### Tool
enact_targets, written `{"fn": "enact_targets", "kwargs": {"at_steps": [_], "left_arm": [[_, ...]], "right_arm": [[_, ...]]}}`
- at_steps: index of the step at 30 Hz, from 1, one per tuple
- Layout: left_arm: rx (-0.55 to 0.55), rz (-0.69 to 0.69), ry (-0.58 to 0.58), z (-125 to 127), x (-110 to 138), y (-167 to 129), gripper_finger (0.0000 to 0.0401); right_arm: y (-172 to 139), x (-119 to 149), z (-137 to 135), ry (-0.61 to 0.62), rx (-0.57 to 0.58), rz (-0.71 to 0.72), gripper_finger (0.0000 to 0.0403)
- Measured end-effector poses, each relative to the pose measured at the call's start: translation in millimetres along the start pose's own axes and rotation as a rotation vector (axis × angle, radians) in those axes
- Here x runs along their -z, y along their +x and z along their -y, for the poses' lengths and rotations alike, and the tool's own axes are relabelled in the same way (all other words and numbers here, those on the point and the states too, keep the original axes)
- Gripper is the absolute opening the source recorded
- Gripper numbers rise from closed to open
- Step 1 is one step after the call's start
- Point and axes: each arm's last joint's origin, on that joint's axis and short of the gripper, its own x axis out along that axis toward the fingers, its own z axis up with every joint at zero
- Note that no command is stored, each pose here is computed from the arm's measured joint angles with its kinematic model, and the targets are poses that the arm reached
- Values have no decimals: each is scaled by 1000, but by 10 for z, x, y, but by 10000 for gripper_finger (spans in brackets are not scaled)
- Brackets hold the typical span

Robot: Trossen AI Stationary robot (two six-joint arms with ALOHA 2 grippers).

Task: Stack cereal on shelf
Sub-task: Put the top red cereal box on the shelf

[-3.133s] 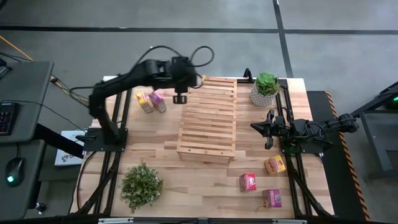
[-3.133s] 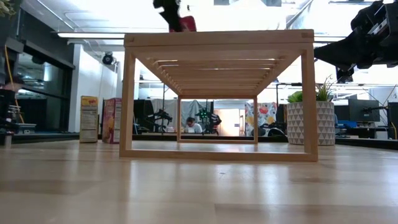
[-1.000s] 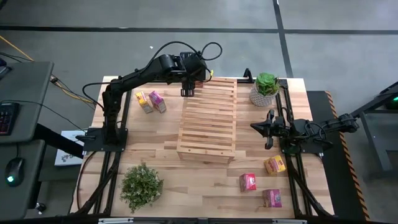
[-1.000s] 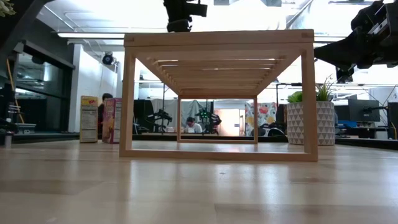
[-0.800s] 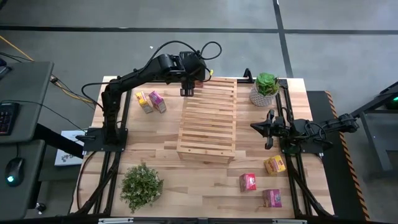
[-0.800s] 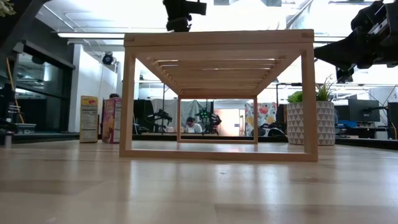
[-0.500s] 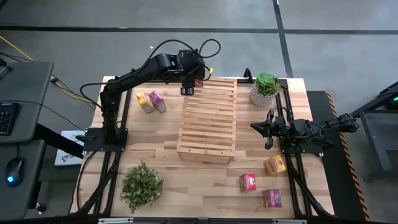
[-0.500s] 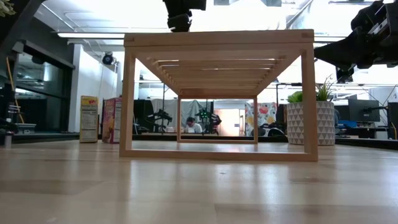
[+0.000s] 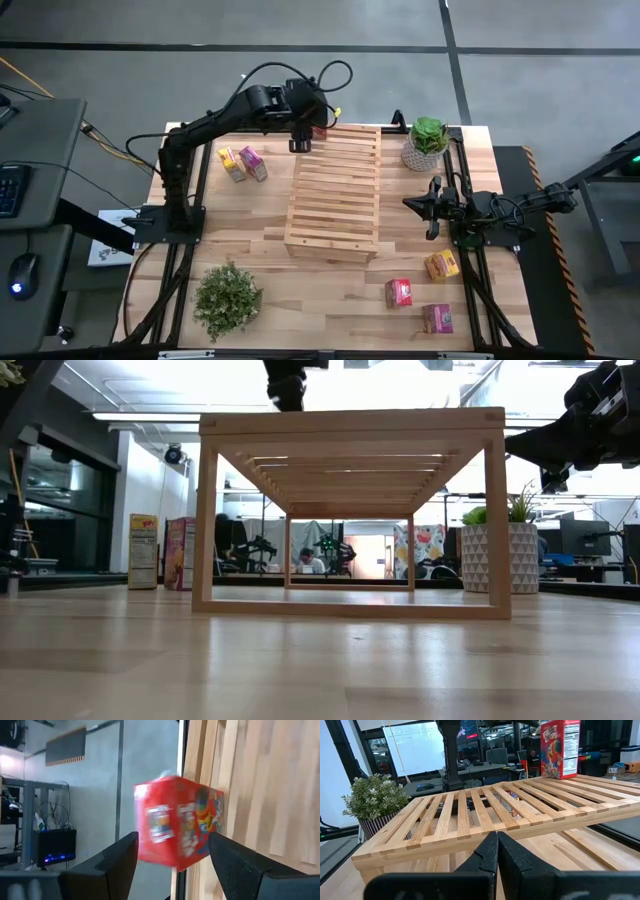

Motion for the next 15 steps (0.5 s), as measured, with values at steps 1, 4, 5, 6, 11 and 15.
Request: {"fn": "enact_targets", "kwargs": {"at_steps": [1,4,5,6,11,15], "left_arm": [[-3,15,-5,-13,13,-65,230],[-13,79,-61,-75,73,-304,230],[-7,113,-101,-104,101,-395,230],[12,149,-147,-131,132,-483,230],[218,341,-356,-273,373,-845,230],[257,440,-430,-223,522,-884,230]], "right_arm": [[0,-1,0,0,0,0,0],[0,0,0,0,-1,0,0],[0,-1,0,0,-1,0,0],[0,-1,0,0,-1,0,0],[0,0,0,0,-1,0,0],[0,0,0,0,-1,0,0]]}}
